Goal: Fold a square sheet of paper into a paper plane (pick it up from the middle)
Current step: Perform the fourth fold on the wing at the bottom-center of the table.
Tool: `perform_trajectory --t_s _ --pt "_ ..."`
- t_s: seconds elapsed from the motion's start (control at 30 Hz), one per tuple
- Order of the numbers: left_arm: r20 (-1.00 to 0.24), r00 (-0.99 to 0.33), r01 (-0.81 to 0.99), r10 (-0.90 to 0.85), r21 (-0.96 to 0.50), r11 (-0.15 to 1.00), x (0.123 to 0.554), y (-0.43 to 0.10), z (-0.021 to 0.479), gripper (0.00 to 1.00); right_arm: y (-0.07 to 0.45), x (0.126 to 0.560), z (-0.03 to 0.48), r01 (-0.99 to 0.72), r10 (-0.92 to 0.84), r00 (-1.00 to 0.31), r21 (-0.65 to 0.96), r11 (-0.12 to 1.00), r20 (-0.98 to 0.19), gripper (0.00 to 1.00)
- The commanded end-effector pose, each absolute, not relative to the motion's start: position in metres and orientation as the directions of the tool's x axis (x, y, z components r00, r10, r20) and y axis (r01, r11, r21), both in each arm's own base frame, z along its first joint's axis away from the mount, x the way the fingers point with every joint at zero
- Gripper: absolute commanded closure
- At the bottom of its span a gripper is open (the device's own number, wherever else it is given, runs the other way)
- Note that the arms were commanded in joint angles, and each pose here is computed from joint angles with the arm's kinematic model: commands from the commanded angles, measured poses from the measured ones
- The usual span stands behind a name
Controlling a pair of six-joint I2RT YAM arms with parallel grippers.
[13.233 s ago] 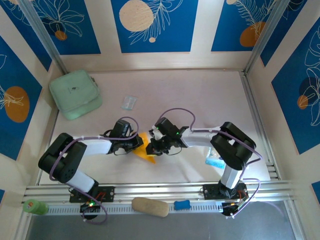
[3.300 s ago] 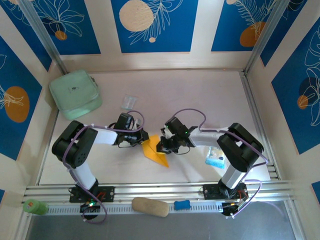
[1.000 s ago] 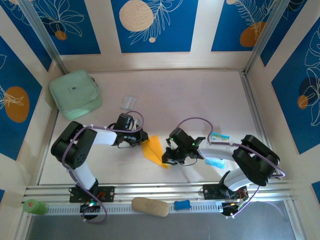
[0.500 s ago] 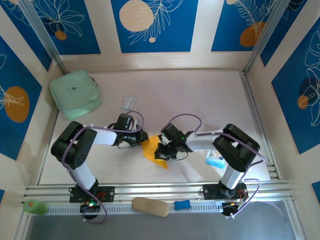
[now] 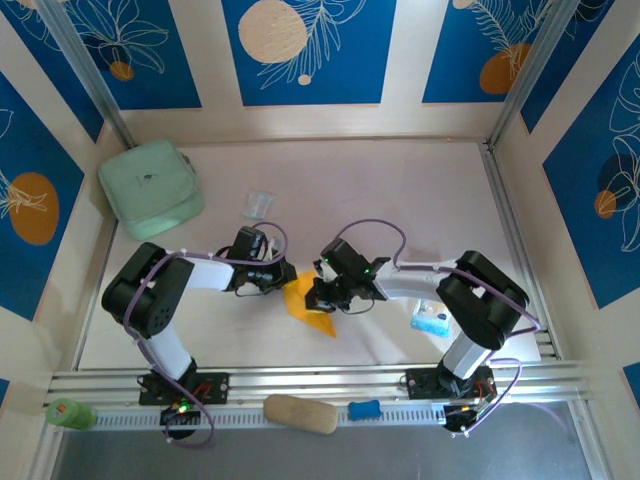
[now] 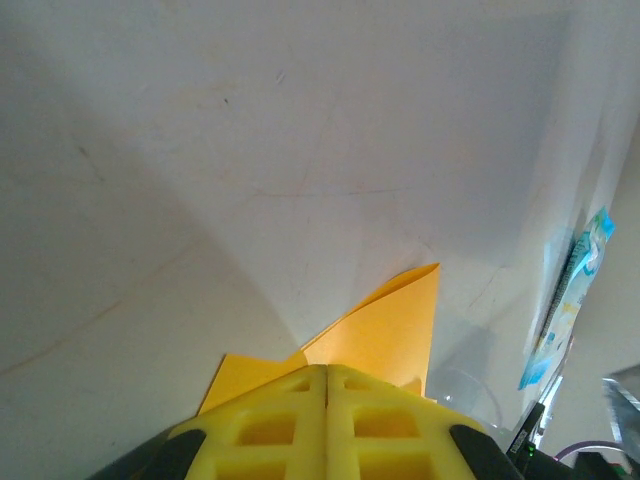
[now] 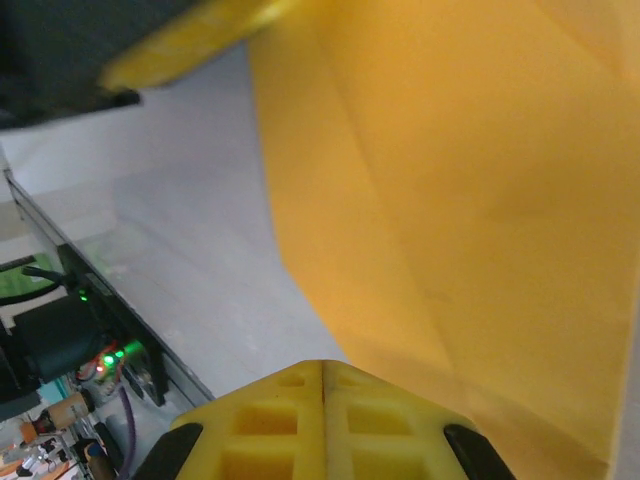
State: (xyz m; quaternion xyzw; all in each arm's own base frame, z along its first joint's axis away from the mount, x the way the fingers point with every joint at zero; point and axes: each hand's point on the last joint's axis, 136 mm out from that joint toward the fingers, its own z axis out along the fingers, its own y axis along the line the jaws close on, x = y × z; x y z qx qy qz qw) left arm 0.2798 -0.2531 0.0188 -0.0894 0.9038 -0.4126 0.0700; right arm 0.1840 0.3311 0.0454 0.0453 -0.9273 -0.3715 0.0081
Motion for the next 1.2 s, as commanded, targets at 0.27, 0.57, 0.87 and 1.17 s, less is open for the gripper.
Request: perform_trajectory --t_s 0.27,0.57,0.87,1.17 --pt "-0.031 -0.97 -0.147 -0.242 -0.717 0.682 0.274 -0.239 0.006 1.0 0.331 0.195 0.014 -0.049 -0.09 -0.995 0.637 0.769 0.031 0.98" --pt "-0.026 -0.969 -0.155 -0.247 -0.714 0.683 0.274 -0.238 0.002 1.0 0.298 0.15 0.007 -0.027 -0.097 -0.992 0.616 0.787 0.081 0.99" --pt "-0.023 -0.968 -0.159 -0.25 -0.715 0.681 0.275 -0.238 0.002 1.0 0.269 0.129 0.025 0.018 -0.036 -0.997 0.621 0.784 0.075 0.96" --pt "-0.025 -0.967 -0.16 -0.254 -0.717 0.679 0.275 -0.236 0.004 1.0 0.26 0.126 0.029 0.103 0.039 -0.992 0.604 0.791 0.118 0.69"
